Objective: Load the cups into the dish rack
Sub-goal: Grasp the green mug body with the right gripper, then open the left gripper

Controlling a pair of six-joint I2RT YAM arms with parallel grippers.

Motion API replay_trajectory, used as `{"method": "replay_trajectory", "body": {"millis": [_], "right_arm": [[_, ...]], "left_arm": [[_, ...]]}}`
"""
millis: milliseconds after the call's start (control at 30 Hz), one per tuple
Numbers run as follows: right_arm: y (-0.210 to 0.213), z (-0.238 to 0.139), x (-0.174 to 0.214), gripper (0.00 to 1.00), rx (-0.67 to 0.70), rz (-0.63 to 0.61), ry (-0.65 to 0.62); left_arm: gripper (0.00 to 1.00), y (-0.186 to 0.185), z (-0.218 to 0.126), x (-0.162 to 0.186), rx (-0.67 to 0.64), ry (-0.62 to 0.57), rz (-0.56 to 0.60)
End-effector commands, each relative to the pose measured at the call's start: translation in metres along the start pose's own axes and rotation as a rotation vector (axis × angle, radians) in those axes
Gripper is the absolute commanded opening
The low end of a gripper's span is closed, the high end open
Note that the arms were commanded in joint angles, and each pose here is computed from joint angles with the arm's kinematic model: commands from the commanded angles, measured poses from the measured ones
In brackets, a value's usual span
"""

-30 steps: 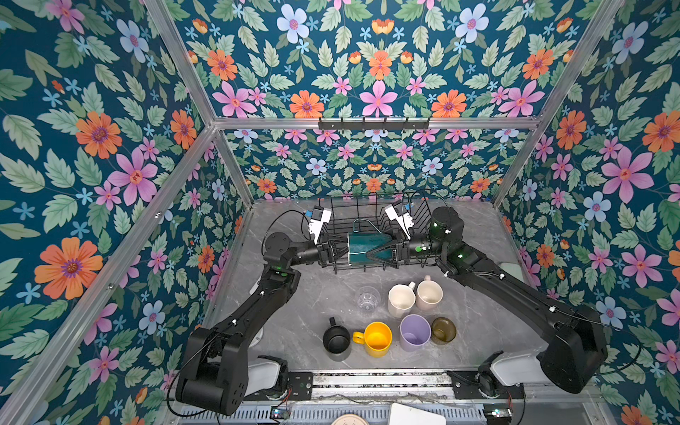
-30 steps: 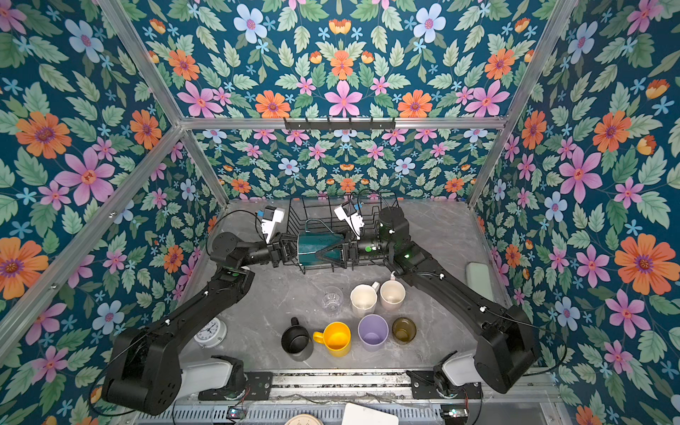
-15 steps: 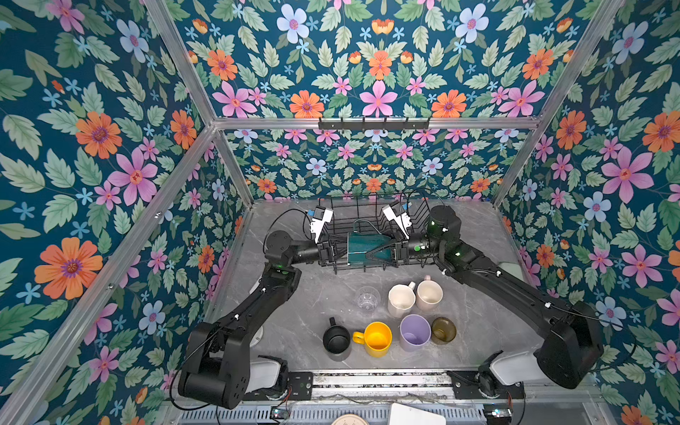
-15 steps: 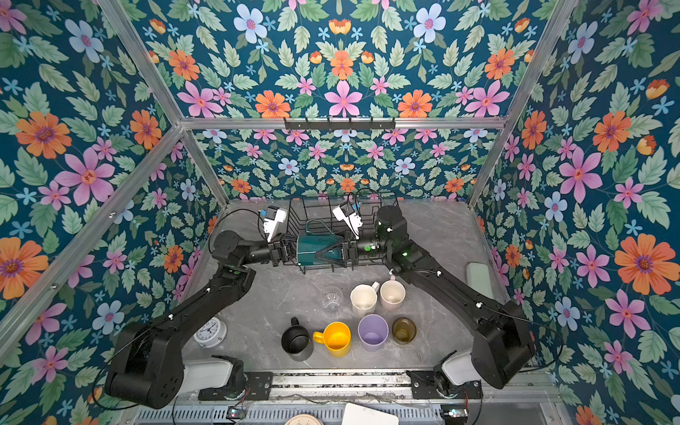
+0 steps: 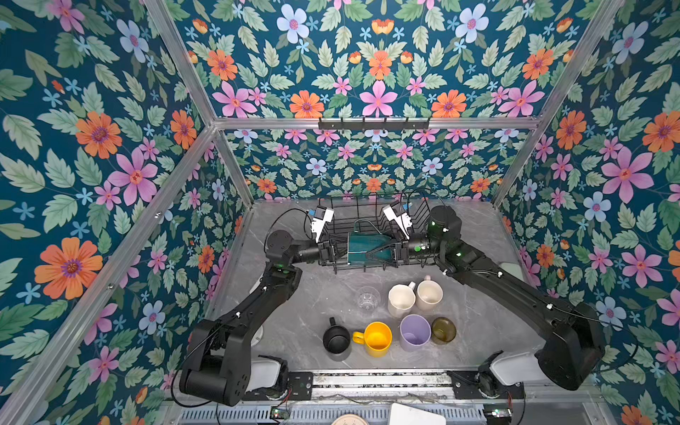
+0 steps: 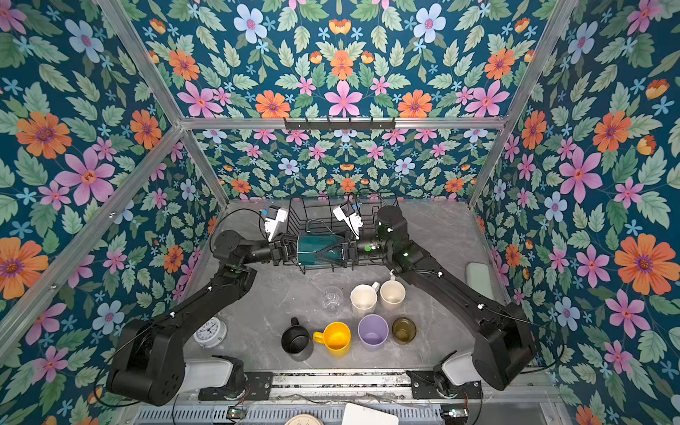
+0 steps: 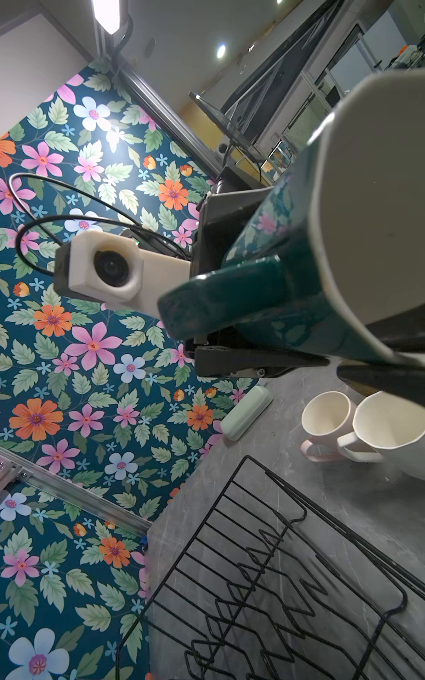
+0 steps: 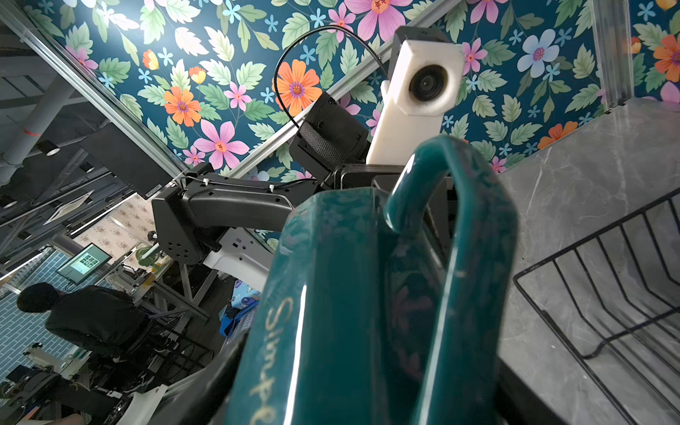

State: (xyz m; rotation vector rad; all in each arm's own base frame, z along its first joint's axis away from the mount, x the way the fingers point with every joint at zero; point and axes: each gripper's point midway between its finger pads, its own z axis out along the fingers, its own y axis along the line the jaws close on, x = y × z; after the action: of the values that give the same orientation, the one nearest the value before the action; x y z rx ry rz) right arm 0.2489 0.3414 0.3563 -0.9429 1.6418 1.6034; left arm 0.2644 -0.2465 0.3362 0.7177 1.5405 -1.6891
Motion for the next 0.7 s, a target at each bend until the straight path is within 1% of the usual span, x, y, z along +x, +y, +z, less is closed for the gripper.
{"method": "replay_trajectory", "body": {"millis": [0,67,167,400,467,500,533,667], "right_arm": [[-0.001,-0.001,-0.012,0.00,0.045,-0.001,-0.040],[0.000,-0.003,-0.016,0.00,0.059,0.002,-0.051],[0.004,-0.005,-0.021,0.00,0.067,-0.005,-0.064],[0.009,-0.013,-0.030,0.00,0.114,-0.007,-0.089],[0.011,-0.015,-0.032,0.00,0.128,-0.012,-0.092],[0.011,-0.017,-0.033,0.00,0.143,-0.010,-0.095],[0.011,-0.020,-0.035,0.00,0.160,-0.006,-0.097],[0.000,-0.038,-0.043,0.00,0.296,0.056,-0.116]], "left_arm": [[0.03,-0.009,0.001,-0.011,0.014,-0.032,0.062],[0.06,-0.008,0.001,-0.011,0.012,-0.033,0.060],[0.15,-0.008,0.001,-0.010,0.011,-0.032,0.059],[0.50,-0.009,0.000,-0.011,0.007,-0.033,0.067],[0.58,-0.008,0.000,-0.011,-0.003,-0.036,0.073],[0.64,-0.006,-0.001,-0.010,-0.012,-0.037,0.073],[0.67,-0.005,-0.002,-0.010,-0.021,-0.038,0.076],[0.77,0.005,-0.010,-0.010,-0.101,-0.051,0.084]]}}
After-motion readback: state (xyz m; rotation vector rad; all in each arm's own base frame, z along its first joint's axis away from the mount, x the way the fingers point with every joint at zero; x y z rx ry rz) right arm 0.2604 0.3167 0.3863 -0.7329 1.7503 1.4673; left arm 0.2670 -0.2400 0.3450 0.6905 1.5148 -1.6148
